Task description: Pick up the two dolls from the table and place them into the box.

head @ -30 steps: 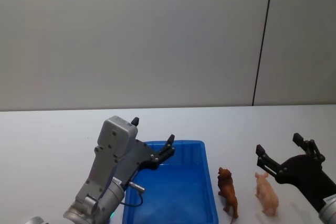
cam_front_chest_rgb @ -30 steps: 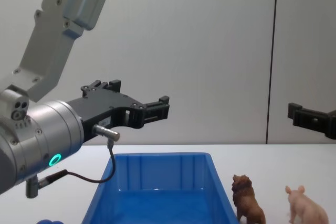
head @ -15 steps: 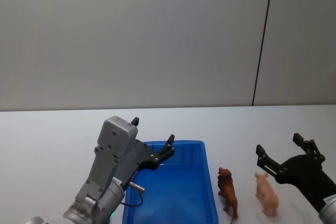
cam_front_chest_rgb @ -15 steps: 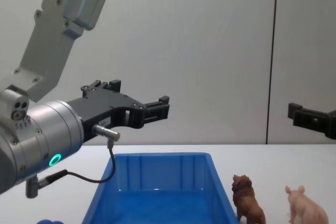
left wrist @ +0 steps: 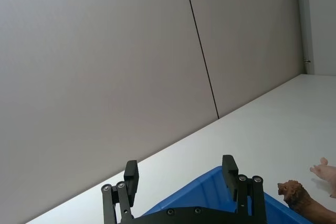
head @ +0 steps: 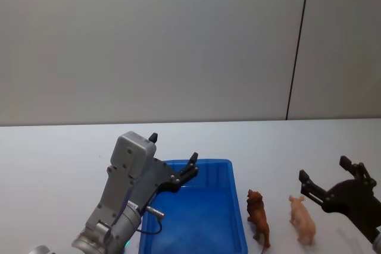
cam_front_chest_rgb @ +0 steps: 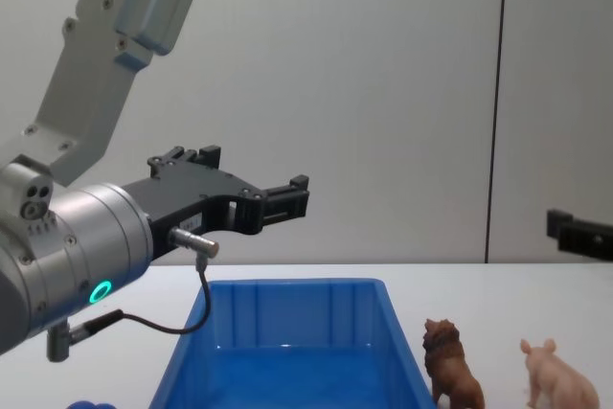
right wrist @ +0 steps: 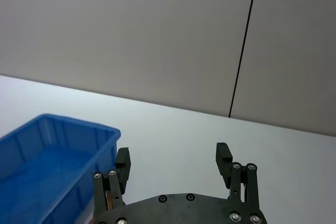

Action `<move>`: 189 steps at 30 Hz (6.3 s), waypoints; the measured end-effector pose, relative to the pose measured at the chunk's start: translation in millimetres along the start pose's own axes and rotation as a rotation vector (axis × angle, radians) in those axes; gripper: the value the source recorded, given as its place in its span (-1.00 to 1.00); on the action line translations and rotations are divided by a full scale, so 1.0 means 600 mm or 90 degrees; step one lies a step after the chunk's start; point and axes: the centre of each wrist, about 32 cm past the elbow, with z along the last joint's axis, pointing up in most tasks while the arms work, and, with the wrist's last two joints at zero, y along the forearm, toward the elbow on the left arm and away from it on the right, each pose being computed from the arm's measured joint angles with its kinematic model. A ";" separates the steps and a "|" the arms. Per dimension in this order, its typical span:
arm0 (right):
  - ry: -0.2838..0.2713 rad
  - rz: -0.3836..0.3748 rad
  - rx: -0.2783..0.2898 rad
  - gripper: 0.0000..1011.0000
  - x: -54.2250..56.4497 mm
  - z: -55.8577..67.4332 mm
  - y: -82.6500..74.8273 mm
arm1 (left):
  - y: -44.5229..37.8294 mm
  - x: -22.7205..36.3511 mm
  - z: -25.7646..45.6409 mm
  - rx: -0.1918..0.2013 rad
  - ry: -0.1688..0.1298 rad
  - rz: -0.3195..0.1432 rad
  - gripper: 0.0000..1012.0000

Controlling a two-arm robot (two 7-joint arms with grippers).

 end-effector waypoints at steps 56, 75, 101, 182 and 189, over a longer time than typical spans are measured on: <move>0.068 0.032 -0.244 0.19 -0.011 -0.086 0.041 | 0.000 0.0000 0.000 0.000 0.000 0.000 0.98; 0.019 0.037 -0.156 -0.26 -0.021 -0.054 0.046 | 0.000 0.0000 0.000 0.000 0.000 0.000 0.98; 0.029 0.220 -0.099 -0.26 -0.074 0.031 0.104 | 0.000 0.0000 0.000 0.000 0.000 0.000 0.98; 0.100 0.130 -0.252 0.27 -0.045 -0.064 0.080 | 0.000 0.0000 0.000 0.000 0.000 0.000 0.98; 0.099 0.123 -0.244 -0.12 -0.045 -0.062 0.083 | 0.000 0.0000 0.000 0.000 0.000 0.000 0.98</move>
